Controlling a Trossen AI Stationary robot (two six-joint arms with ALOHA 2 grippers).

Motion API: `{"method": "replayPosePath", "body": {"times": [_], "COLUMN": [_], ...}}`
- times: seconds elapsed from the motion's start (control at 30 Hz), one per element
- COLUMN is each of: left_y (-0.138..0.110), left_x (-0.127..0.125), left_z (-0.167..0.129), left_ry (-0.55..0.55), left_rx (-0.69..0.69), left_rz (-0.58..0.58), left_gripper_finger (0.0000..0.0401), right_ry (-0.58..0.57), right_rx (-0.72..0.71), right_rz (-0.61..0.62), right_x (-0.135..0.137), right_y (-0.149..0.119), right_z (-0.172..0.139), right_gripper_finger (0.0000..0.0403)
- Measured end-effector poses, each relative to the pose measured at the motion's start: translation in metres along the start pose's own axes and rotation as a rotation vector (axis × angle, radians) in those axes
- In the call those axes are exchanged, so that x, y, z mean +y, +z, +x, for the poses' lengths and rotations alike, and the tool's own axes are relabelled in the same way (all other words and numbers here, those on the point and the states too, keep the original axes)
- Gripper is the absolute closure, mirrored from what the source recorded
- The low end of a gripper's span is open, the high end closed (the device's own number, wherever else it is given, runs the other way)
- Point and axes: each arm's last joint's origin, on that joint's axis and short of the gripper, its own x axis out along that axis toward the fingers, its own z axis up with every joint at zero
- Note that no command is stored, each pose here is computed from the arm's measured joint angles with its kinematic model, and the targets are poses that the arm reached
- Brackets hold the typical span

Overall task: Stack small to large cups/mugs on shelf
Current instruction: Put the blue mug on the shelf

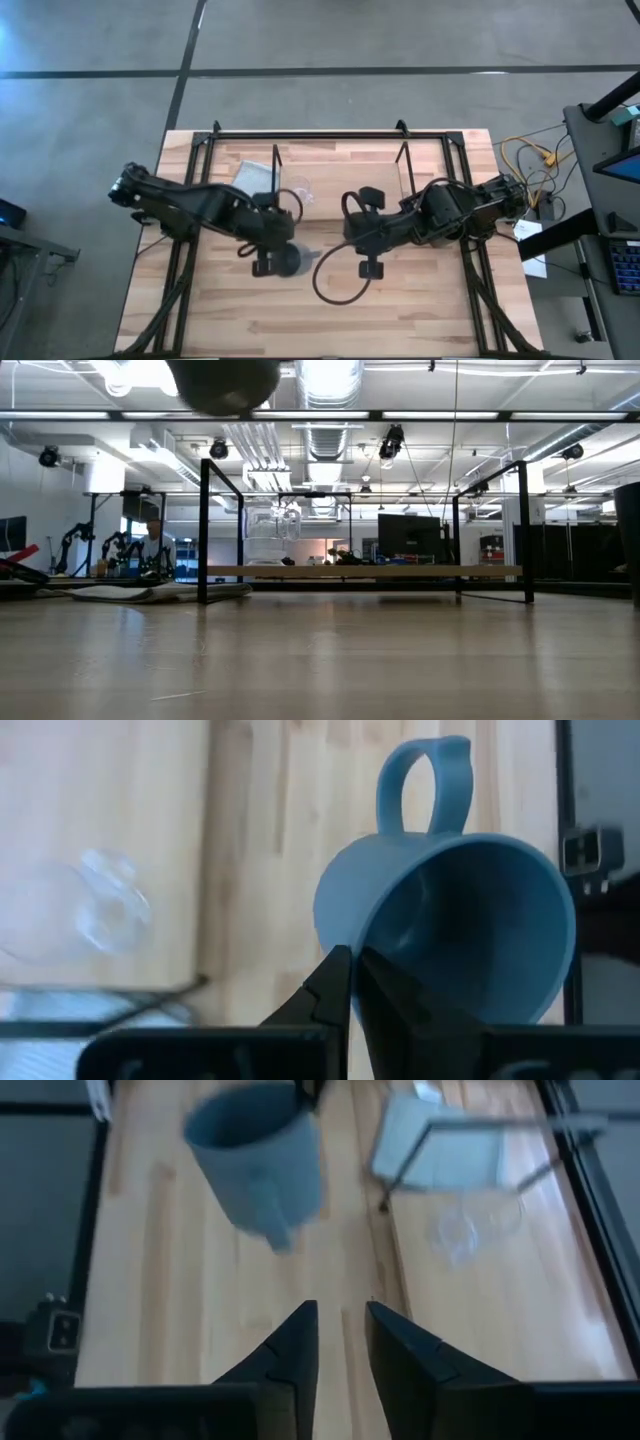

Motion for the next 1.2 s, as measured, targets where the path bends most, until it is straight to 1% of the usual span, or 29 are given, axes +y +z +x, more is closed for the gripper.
{"method": "replayPosePath", "body": {"times": [0.17,0.33,0.7,0.8,1.2], "left_y": [0.013,0.019,0.02,0.021,0.02], "left_x": [0.008,0.014,0.021,0.022,0.028], "left_z": [-0.023,-0.032,-0.03,-0.031,-0.029], "left_ry": [0.016,0.03,0.047,0.052,0.072], "left_rx": [-0.096,-0.134,-0.134,-0.138,-0.109], "left_rz": [0.035,0.049,0.062,0.076,0.066], "left_gripper_finger": [0.0401,0.0401,0.0401,0.0401,0.0401], "right_ry": [0.026,0.019,-0.017,-0.02,-0.005], "right_rx": [-0.105,-0.11,-0.067,-0.052,-0.041], "right_rz": [-0.052,-0.075,-0.068,-0.087,-0.091], "right_x": [0.003,0.0,-0.012,-0.011,-0.009], "right_y": [0.01,0.012,0.018,0.018,0.018], "right_z": [0.0,0.002,0.027,0.034,0.037], "right_gripper_finger": [0.0313,0.0309,0.0309,0.0309,0.0309]}}
